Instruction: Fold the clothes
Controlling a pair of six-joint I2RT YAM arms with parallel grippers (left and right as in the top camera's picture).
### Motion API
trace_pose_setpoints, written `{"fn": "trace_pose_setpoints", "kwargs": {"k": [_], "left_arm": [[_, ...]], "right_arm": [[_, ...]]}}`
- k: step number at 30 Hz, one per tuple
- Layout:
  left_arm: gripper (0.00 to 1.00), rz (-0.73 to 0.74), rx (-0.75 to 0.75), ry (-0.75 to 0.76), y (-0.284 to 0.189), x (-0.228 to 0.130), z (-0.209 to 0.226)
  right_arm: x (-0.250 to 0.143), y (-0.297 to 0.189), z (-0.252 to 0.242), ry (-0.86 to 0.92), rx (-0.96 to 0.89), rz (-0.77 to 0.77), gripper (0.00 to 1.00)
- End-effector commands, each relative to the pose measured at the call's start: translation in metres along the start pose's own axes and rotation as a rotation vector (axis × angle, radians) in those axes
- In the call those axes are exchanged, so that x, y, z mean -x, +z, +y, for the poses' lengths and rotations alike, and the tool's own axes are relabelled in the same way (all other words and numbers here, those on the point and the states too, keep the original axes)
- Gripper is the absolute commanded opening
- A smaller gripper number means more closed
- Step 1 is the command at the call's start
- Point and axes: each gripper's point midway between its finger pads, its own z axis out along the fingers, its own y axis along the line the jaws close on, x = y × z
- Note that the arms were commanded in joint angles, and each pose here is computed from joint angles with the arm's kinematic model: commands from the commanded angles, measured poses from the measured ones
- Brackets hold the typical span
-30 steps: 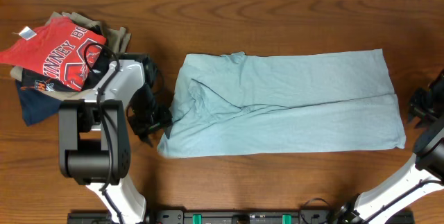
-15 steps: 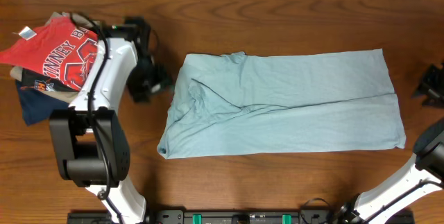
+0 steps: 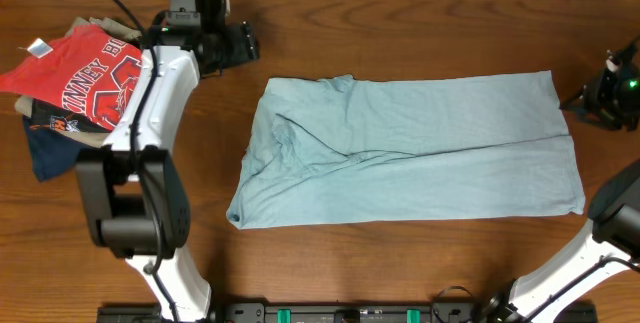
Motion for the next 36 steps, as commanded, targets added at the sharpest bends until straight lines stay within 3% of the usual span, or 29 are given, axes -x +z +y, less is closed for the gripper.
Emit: {"fn": "trace_pose_setpoints", "kwargs": {"k": [1, 10, 17, 19, 21, 24, 25, 36], "left_arm": [[0.73, 0.026, -0.021, 0.028, 0.024, -0.006, -0.003], [0.72, 0.079, -0.031, 0.058, 0.063, -0.028, -0.013], [0.62, 0.113, -0.038, 0.079, 0.088, -0.045, -0.020], [0.53, 0.126, -0.038, 0.082, 0.093, -0.050, -0.021], [0.31, 0.135, -0.038, 0.085, 0.096, -0.053, -0.022], [0.08, 0.140, -0.039, 0.088, 0.097, -0.055, -0.024], [0.06, 0.142, -0.039, 0.088, 0.096, -0.056, -0.024], [0.06, 0.169, -0.034, 0.081, 0.040, -0.053, -0.038]], "right_arm": [[0.003, 0.001, 0.013, -0.046, 0.026, -0.005, 0.37], [-0.001, 0.003, 0.019, -0.053, 0.028, 0.015, 0.40], [-0.004, 0.004, 0.017, -0.047, 0.014, 0.031, 0.39], [-0.004, 0.004, 0.017, -0.047, 0.014, 0.031, 0.38], [-0.004, 0.004, 0.017, -0.047, 0.014, 0.031, 0.38], [-0.004, 0.004, 0.017, -0.047, 0.014, 0.030, 0.37], [-0.004, 0.004, 0.017, -0.047, 0.014, 0.029, 0.37], [0.014, 0.004, 0.007, -0.043, -0.049, -0.041, 0.34]]}}
